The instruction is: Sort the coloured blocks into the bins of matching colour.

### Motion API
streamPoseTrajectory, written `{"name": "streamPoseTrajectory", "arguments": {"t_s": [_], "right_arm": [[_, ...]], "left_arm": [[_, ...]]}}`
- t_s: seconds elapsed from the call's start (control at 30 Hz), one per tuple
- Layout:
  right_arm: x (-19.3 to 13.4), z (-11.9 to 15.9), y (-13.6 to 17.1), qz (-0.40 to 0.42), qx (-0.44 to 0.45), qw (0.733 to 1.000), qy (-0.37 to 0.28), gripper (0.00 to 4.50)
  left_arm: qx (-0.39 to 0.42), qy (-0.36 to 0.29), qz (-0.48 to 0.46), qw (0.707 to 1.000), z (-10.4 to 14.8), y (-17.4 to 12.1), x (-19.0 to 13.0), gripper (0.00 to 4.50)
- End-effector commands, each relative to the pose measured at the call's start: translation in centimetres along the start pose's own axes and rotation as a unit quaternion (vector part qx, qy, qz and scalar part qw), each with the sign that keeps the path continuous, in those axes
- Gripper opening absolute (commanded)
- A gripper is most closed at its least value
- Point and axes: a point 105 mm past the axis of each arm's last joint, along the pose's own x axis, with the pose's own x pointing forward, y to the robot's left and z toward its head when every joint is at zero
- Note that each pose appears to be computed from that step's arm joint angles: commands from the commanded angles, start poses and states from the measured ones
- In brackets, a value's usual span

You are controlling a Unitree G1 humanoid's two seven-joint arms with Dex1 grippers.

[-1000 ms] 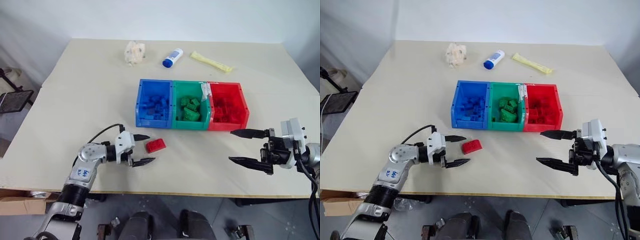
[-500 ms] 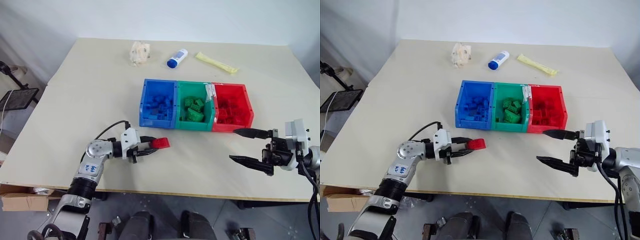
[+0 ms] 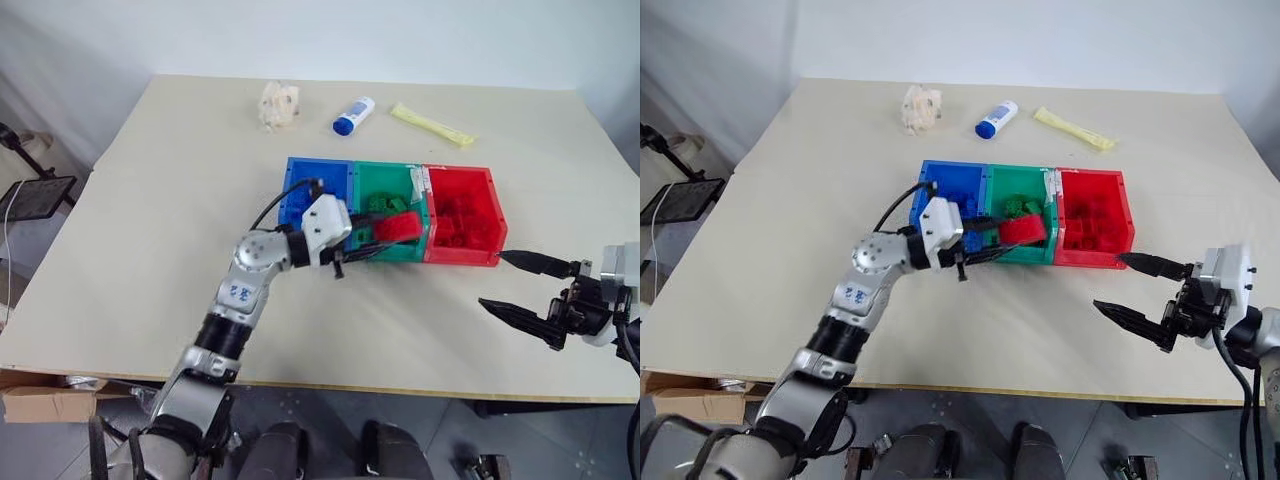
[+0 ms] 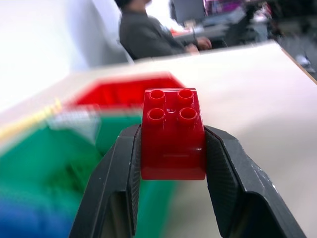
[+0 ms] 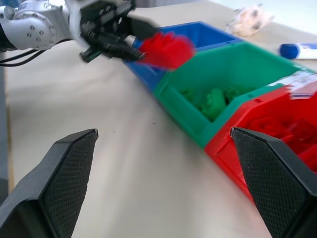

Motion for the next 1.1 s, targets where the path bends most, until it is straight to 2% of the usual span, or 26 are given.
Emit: {"name": "streamPoseTrajectory", "arguments": {"t_s": [0.03, 0.27, 0.33, 0.4, 0.43, 0.6, 0.67, 0.93, 1.0, 1.1], "right_arm": [[-0.7, 1.1, -0.4, -0.035, -0.027, 0.999, -0.010, 4.50], [-0.6, 1.6, 0.2, -0.036, -0.031, 0.998, -0.031, 4.50], [-0.5, 1.7, 0.3, -0.042, -0.031, 0.998, -0.037, 4.50], [-0.2, 1.7, 0.5, -0.043, -0.032, 0.998, -0.039, 4.50], [-0.1, 1.8, 0.6, -0.042, -0.033, 0.998, -0.040, 4.50], [0.2, 2.3, 0.5, -0.048, -0.040, 0.997, -0.051, 4.50], [0.2, 2.3, 0.4, -0.047, -0.041, 0.997, -0.050, 4.50], [0.3, 2.2, -0.3, -0.019, -0.039, 0.998, -0.040, 4.50], [0.5, 2.1, -0.5, -0.005, -0.038, 0.999, -0.037, 4.50], [0.9, 2.0, -1.0, 0.022, -0.036, 0.999, -0.025, 4.50]], "left_arm": [[0.018, -0.020, -0.007, 1.000, 0.9, 0.7, 3.7, 1.46], [0.011, -0.035, 0.011, 0.999, 1.7, 1.7, 8.2, 1.46], [-0.003, -0.044, 0.012, 0.999, 3.0, 1.5, 10.6, 1.46], [-0.013, -0.044, 0.018, 0.999, 3.7, 1.3, 11.9, 2.21], [-0.014, -0.037, 0.020, 0.999, 3.6, 1.3, 12.2, 2.38], [-0.005, -0.035, 0.022, 0.999, 3.8, 1.3, 12.5, 3.92], [0.008, -0.035, 0.022, 0.999, 3.7, 1.5, 12.0, 4.47], [0.008, -0.057, -0.016, 0.998, 3.0, 2.4, 8.5, 4.47], [0.000, -0.063, -0.031, 0.998, 2.5, 2.6, 6.9, 4.47], [-0.025, -0.033, -0.054, 0.998, 0.4, 2.5, 2.5, 4.47]]}}
